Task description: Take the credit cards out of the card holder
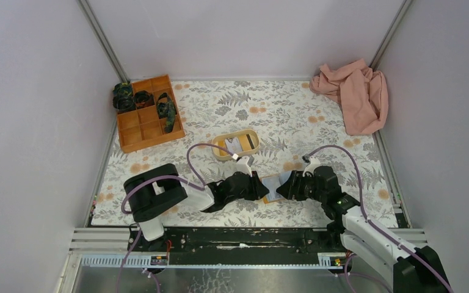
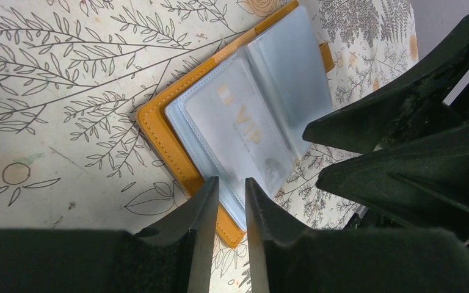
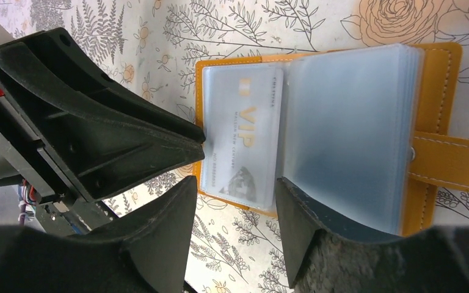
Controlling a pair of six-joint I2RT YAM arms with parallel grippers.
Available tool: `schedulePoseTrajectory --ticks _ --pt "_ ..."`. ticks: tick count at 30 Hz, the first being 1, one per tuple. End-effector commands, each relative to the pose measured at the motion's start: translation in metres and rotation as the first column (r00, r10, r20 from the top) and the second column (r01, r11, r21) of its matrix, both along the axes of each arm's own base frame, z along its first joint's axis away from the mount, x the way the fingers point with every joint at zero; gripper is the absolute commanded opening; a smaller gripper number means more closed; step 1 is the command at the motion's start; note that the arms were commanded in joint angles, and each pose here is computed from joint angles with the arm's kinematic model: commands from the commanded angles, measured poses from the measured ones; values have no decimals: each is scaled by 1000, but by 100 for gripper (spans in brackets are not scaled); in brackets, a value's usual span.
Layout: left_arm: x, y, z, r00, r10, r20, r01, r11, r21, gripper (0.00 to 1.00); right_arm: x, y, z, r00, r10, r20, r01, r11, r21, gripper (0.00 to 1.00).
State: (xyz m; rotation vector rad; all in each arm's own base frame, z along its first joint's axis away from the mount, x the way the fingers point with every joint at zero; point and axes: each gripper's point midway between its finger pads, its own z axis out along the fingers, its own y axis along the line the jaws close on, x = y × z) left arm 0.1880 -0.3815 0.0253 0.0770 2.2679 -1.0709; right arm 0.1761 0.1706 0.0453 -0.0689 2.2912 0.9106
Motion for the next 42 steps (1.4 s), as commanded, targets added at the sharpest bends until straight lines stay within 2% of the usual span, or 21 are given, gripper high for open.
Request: schedulePoseTrajectory --ticks 1,15,21,27,34,37,39,42 --pt "3 -5 -3 1000 9 0 -9 1000 -6 30 13 11 18 998 22 66 -24 999 35 58" --pt "3 -4 -8 1000 2 -14 -2 1000 5 29 16 0 -20 999 -29 -32 28 998 -53 57" --pt "4 -6 -8 1000 -7 -19 7 1000 -3 29 10 15 -19 998 26 -53 -25 999 24 57" --pt "4 -3 -11 1000 -4 -21 4 1000 10 29 5 32 8 996 92 -19 -88 985 148 56" --pt "7 1 -10 1000 6 -21 -6 1000 10 29 2 38 27 992 122 4 -121 973 195 56" --pt "7 5 -11 1000 9 -23 -9 1000 16 26 8 30 19 997 82 4 -81 988 130 56" --pt "8 11 -14 999 22 -29 -21 999 39 15 15 21 14 999 53 13 -53 997 62 56" --pt "10 21 -12 999 47 -25 -45 997 69 13 19 14 8 1000 20 5 -20 1000 13 56"
